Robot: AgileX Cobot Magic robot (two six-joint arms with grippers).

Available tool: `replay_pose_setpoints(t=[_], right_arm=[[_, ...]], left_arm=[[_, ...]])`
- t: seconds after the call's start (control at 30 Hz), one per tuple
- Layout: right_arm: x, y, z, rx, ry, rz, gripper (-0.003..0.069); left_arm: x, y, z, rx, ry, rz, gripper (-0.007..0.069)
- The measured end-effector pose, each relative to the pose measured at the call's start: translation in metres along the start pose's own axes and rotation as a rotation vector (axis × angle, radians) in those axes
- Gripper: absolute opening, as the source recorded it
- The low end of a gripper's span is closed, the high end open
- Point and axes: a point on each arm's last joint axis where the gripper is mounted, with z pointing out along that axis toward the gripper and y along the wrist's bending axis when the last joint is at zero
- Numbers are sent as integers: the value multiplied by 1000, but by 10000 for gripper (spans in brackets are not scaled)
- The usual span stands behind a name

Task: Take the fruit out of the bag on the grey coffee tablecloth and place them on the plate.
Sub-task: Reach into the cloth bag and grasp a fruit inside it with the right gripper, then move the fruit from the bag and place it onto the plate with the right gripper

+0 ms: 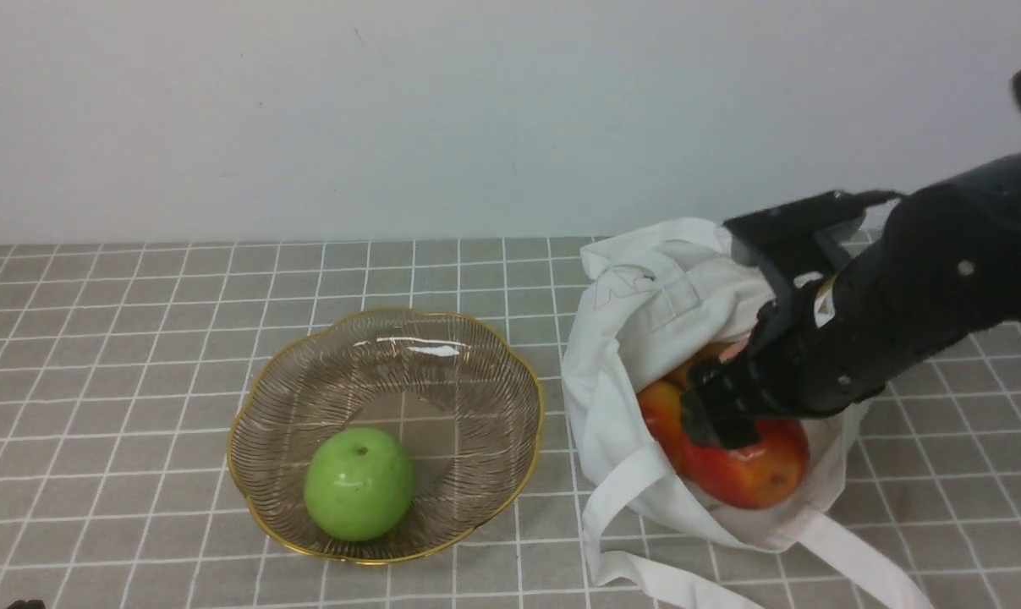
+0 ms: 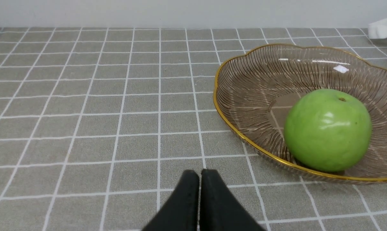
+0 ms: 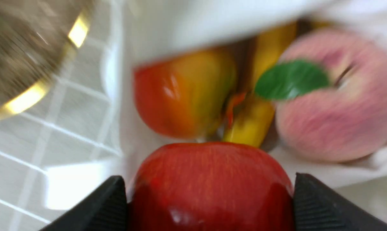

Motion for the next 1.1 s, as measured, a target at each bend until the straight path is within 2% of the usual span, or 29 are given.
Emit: replay_pose_setpoints(t=[0.13, 0.23, 0.37, 0.43, 0.53, 0.73, 0.9, 1.03, 1.1], right_arm=[[-14, 1, -33, -6, -112, 1, 600], [-34, 8, -59, -72, -223, 24, 600], [-54, 32, -64, -179, -310, -45, 600], [-60, 47, -55, -209, -333, -102, 600], [-64, 80, -15, -245, -326, -187, 600], [-57, 112, 62, -250, -253, -242, 600], [-49, 118, 102, -230, -207, -265, 600], [-47, 117, 110, -223, -197, -271, 601], [-47, 118, 110, -222, -203, -271, 633]], left_arm=[[0, 0, 0, 0, 0, 0, -8], [0, 0, 0, 0, 0, 0, -8], [0, 0, 0, 0, 0, 0, -8], [0, 0, 0, 0, 0, 0, -8], [0, 0, 0, 0, 0, 0, -8], [0, 0, 0, 0, 0, 0, -8], [0, 0, 0, 0, 0, 0, -8], [0, 0, 0, 0, 0, 0, -8], [0, 0, 0, 0, 0, 0, -8]])
